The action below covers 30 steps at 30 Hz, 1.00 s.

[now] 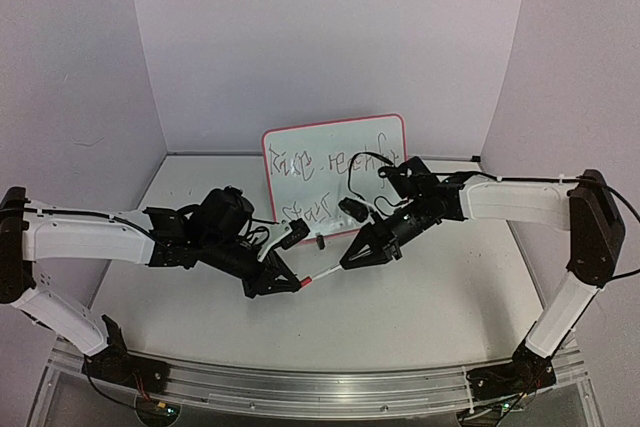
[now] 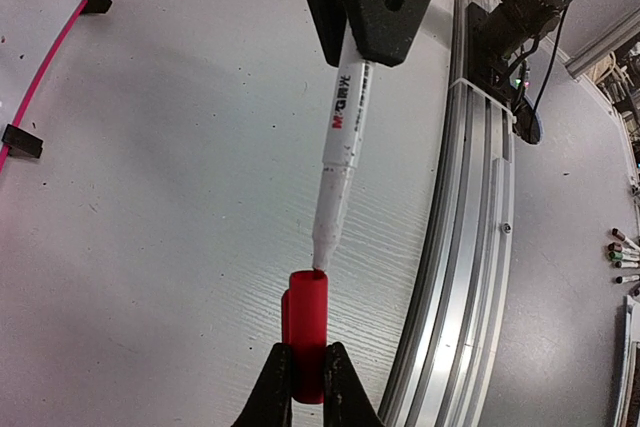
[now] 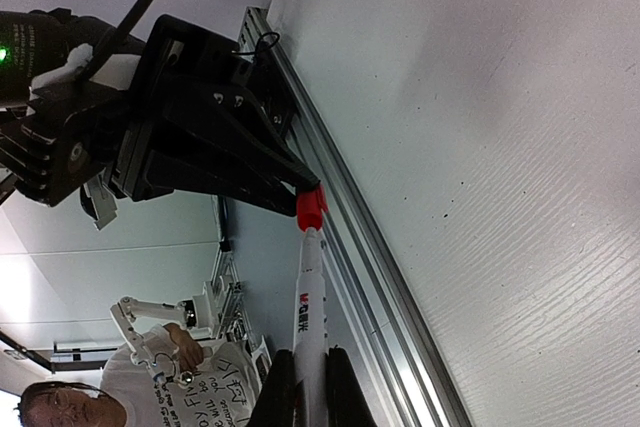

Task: Write a sentence on the whiteboard
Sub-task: Insert the whiteboard marker without the cap into the pen cap.

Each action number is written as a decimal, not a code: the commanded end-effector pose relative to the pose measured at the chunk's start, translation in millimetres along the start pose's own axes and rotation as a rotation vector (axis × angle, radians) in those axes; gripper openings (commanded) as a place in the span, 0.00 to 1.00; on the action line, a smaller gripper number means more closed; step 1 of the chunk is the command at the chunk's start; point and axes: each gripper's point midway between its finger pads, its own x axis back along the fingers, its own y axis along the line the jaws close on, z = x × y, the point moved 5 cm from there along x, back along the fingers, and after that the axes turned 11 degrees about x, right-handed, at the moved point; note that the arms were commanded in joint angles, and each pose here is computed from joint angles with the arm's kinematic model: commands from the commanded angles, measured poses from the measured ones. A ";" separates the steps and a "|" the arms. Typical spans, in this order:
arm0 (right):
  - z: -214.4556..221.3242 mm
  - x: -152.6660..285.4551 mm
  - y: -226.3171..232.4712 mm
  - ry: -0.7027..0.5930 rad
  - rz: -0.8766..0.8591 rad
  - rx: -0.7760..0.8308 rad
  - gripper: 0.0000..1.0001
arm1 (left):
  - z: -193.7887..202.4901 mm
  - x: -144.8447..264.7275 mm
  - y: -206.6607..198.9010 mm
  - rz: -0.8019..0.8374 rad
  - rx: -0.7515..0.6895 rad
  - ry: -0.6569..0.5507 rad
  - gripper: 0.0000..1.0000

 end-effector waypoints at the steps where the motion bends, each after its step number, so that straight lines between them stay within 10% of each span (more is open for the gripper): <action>1: -5.4 -3.6 6.9 0.009 -0.024 0.037 0.00 | -18.3 8.7 -11.5 0.022 -0.035 -0.055 0.00; 30: -4.9 -12.6 12.7 0.043 -0.101 0.057 0.00 | -36.3 17.5 -36.5 0.068 -0.109 -0.103 0.00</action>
